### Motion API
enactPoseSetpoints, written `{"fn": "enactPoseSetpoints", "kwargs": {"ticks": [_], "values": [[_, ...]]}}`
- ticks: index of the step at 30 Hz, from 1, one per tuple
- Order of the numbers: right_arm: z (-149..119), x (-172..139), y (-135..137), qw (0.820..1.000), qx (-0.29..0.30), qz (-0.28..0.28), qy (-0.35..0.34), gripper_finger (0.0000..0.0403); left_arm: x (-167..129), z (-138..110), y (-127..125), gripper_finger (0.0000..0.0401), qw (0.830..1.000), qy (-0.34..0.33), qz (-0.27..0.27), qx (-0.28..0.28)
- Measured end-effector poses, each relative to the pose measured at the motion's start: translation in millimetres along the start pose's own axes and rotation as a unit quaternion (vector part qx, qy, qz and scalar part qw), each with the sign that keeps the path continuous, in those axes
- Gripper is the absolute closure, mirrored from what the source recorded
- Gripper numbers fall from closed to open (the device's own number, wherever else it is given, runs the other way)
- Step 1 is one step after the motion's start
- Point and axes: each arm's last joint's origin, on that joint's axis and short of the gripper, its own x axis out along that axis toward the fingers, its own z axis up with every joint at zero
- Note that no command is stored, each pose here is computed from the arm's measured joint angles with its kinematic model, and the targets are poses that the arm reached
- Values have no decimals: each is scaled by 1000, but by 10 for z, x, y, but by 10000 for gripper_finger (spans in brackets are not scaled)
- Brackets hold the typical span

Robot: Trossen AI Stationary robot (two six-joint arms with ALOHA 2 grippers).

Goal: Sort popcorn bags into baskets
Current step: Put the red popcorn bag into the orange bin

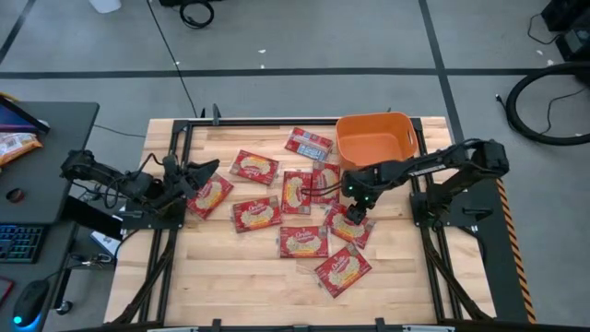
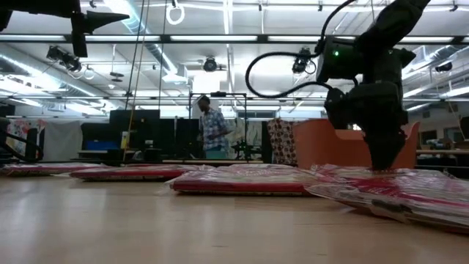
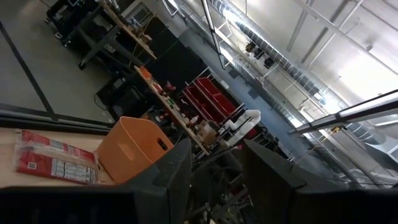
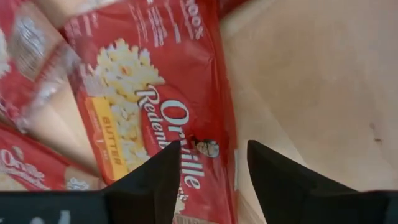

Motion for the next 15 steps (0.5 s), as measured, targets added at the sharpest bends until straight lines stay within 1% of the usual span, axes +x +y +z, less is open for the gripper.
{"fn": "enactPoseSetpoints", "kwargs": {"ticks": [3, 5, 8, 12, 13, 15], "values": [[7, 64, 3, 1000, -7, 1, 11, 234, 0, 0, 0, 255, 1000, 0, 0, 0], [5, 93, 13, 1000, -10, -4, 15, 253, 0, 0, 0, 255, 1000, 0, 0, 1], [-6, 113, 28, 1000, -16, -18, 11, 296, 0, 0, 0, 255, 1000, 0, 0, 1], [-15, 92, 42, 999, -26, -25, -1, 374, 0, 1, -1, 255, 1000, 0, -1, 1], [-17, 87, 41, 999, -28, -25, -1, 387, 0, 0, -1, 255, 1000, 1, -1, 1], [-21, 77, 40, 999, -30, -26, -2, 392, 0, 0, -1, 255, 1000, 0, -1, 2]]}}
